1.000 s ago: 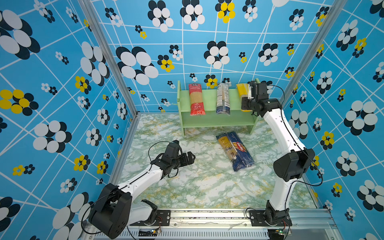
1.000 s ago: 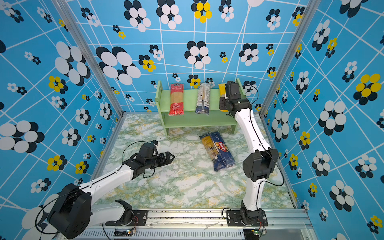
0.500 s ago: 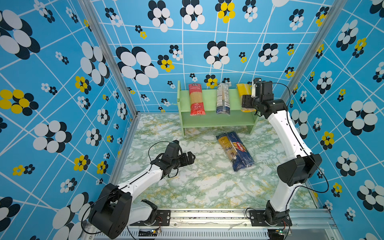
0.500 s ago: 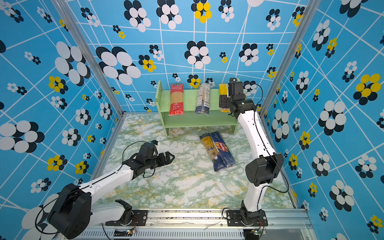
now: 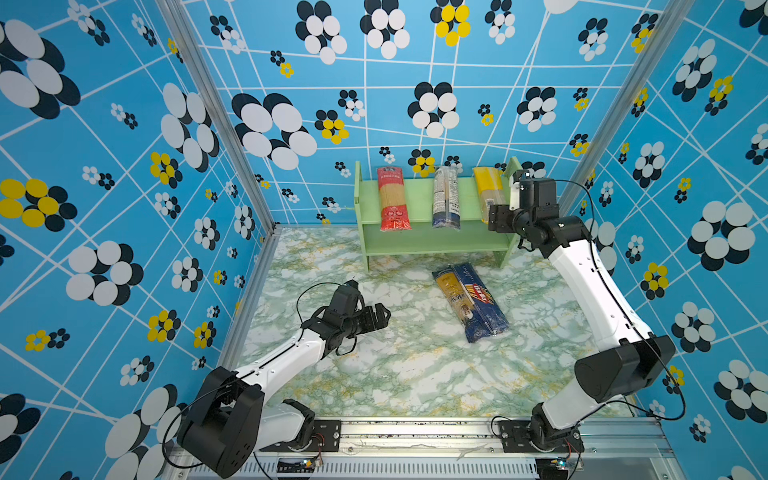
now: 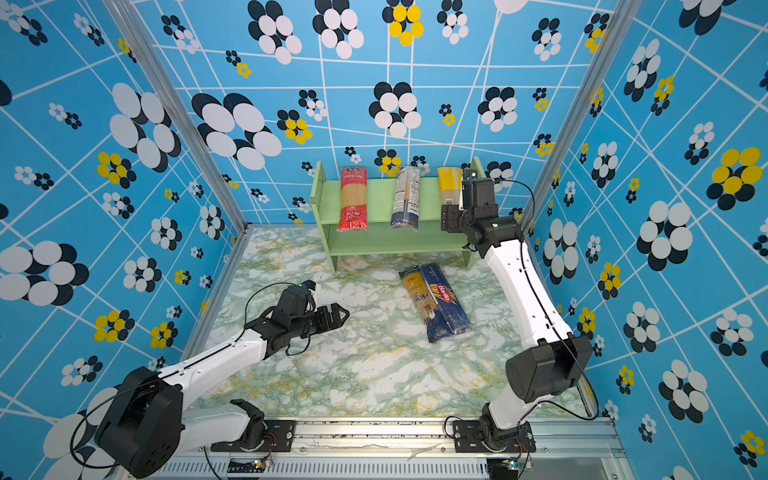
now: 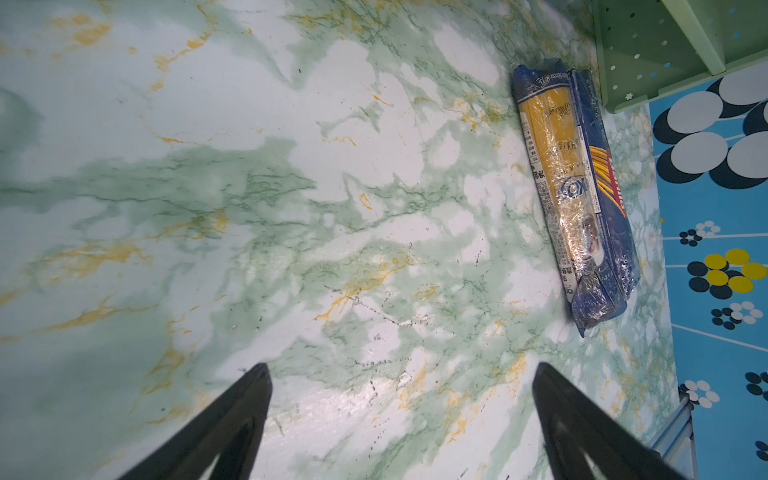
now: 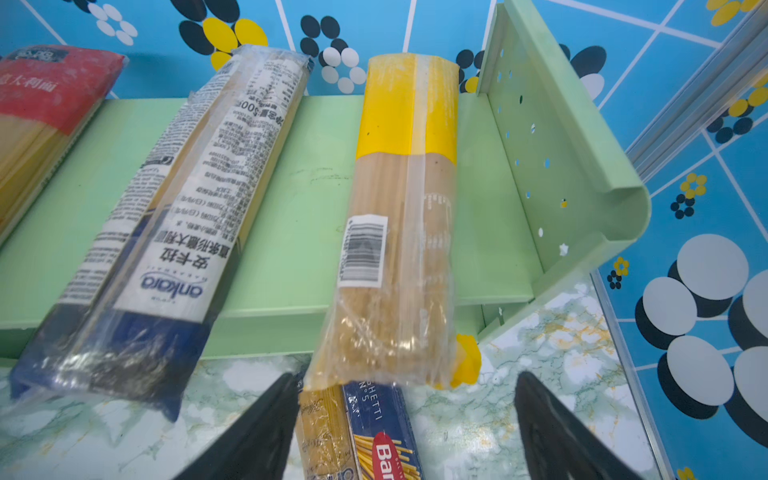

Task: Place and organize the pasta boxes and bags onto the shelf
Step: 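Draw the right gripper back and move it over the blue Barilla box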

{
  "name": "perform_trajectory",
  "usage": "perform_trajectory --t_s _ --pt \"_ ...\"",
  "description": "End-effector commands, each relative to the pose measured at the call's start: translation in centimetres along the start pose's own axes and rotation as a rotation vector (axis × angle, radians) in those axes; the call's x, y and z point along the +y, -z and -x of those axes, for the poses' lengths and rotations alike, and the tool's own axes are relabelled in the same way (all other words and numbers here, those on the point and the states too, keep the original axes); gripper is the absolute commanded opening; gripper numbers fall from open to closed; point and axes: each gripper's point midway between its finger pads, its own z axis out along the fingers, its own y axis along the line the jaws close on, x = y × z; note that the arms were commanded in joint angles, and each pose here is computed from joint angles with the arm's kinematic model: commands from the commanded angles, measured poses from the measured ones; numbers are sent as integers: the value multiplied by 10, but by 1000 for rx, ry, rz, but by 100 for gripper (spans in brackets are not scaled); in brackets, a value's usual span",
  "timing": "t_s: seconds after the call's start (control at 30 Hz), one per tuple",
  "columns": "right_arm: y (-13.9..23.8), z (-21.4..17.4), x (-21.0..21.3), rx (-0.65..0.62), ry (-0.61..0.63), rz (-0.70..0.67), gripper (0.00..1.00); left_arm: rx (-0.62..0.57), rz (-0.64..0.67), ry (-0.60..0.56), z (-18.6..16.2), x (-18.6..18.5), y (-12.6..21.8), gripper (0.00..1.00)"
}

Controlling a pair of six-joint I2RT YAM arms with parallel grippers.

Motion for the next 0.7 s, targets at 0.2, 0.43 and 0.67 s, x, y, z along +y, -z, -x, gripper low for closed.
perform_trajectory --t_s 0.2,0.43,0.67 --pt "31 -55 31 3 88 75 87 -4 3 -4 9 -3 -10 99" --pt "45 -113 33 25 23 133 88 20 -31 25 8 -9 -24 99" --pt "39 -174 26 128 -64 113 87 18 -37 27 16 -19 -27 99"
